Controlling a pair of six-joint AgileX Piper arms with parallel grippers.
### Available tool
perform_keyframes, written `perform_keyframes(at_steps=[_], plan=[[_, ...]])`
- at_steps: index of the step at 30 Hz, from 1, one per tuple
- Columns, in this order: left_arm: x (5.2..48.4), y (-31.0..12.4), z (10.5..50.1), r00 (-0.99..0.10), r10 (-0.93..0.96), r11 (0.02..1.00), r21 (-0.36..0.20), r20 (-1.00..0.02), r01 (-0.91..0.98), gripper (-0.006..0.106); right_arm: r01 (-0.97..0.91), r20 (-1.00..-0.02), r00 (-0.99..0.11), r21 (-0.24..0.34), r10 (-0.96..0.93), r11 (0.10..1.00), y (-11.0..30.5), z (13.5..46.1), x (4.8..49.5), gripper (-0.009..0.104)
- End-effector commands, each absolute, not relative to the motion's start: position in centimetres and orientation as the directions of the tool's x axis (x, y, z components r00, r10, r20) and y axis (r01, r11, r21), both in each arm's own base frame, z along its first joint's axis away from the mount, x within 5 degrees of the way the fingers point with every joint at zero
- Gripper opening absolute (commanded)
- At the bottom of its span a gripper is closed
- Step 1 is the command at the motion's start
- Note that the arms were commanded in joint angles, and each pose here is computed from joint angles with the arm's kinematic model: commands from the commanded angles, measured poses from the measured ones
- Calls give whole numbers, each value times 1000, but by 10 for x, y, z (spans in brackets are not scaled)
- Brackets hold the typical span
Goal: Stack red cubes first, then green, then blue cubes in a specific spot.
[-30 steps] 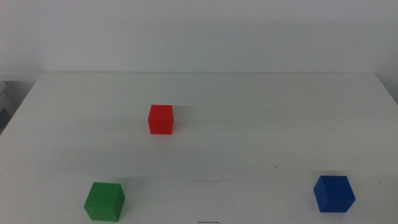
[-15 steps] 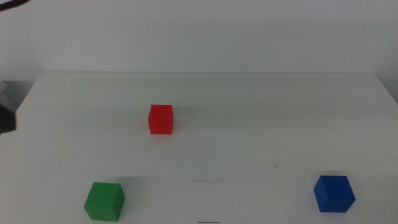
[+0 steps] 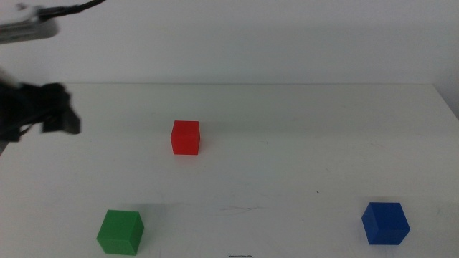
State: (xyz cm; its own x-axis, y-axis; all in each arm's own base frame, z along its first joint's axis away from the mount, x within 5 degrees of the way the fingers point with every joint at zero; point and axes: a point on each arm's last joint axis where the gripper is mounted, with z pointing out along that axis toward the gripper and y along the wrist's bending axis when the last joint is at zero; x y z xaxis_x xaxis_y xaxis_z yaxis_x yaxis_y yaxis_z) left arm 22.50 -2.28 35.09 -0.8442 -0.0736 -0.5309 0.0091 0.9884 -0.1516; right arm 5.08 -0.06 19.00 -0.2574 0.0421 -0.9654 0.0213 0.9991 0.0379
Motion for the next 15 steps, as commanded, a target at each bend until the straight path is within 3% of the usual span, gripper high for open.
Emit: perform_keyframes(at_steps=[1, 6, 15], plan=[[238, -34, 367, -795, -110, 984, -178, -597, -2, 91, 20, -990, -138, 21, 24, 1000, -1, 206, 49, 80], [272, -67, 362, -818, -56, 993, -119, -572, 15, 91, 20, -990, -138, 21, 24, 1000, -1, 206, 49, 80], [333, -127, 350, -850, 52, 992, -69, -524, 103, 91, 20, -990, -138, 21, 24, 1000, -1, 206, 49, 80]])
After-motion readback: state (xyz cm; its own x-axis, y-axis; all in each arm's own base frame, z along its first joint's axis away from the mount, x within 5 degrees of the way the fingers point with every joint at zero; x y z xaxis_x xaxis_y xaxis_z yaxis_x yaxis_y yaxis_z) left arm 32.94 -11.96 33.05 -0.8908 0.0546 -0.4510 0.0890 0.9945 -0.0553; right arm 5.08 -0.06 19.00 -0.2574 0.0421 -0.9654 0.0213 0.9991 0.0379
